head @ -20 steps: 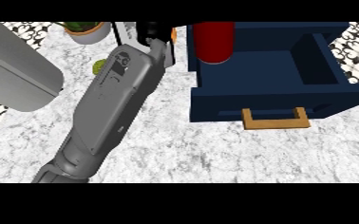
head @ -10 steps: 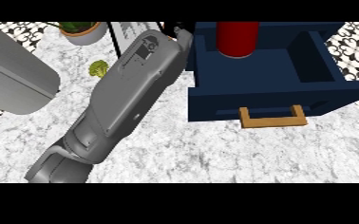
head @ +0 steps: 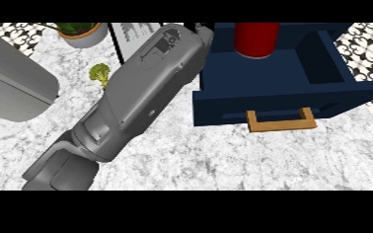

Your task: Pick up the can, place it into the drawer and close the drawer

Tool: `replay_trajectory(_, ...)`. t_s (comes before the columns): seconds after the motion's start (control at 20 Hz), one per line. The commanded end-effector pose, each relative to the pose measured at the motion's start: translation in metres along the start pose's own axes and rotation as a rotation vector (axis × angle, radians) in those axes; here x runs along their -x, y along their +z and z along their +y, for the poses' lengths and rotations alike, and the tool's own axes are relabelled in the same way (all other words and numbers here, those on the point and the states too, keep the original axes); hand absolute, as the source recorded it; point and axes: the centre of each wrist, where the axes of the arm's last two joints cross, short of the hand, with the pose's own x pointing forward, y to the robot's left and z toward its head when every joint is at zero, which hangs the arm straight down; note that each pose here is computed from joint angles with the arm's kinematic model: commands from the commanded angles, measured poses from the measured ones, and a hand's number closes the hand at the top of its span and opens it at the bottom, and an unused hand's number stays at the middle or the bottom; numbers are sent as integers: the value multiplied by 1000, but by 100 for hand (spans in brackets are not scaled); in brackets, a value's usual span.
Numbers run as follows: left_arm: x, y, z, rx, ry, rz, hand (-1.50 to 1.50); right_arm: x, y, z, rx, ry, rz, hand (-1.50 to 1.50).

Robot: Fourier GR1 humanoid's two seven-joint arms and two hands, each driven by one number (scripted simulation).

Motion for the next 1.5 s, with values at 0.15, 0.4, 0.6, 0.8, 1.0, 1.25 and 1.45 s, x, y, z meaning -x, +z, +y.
replay_trajectory(0.15,11,-4,-2,-37,-27,12,150,-6,-2,-2,-24,-14,-1,-150)
replay_trajectory(0.4,21,-1,-6,-41,-78,65,150,-8,2,14,-8,-2,-5,-150)
replay_trajectory(0.6,21,-4,-6,-61,-95,28,-150,-10,-10,-3,-29,-4,-19,-150)
replay_trajectory(0.8,40,-2,3,-98,-116,63,-150,4,-14,6,-28,-4,-7,-150)
replay_trajectory(1.0,51,1,7,-133,-127,51,-150,-6,-21,6,-35,-16,-24,-150)
replay_trajectory(1.25,42,-2,2,-165,-118,44,-150,1,-4,6,-17,-1,-21,-150)
replay_trajectory(1.45,40,-2,-1,-147,-108,41,-150,-9,-10,14,-24,2,-20,-150)
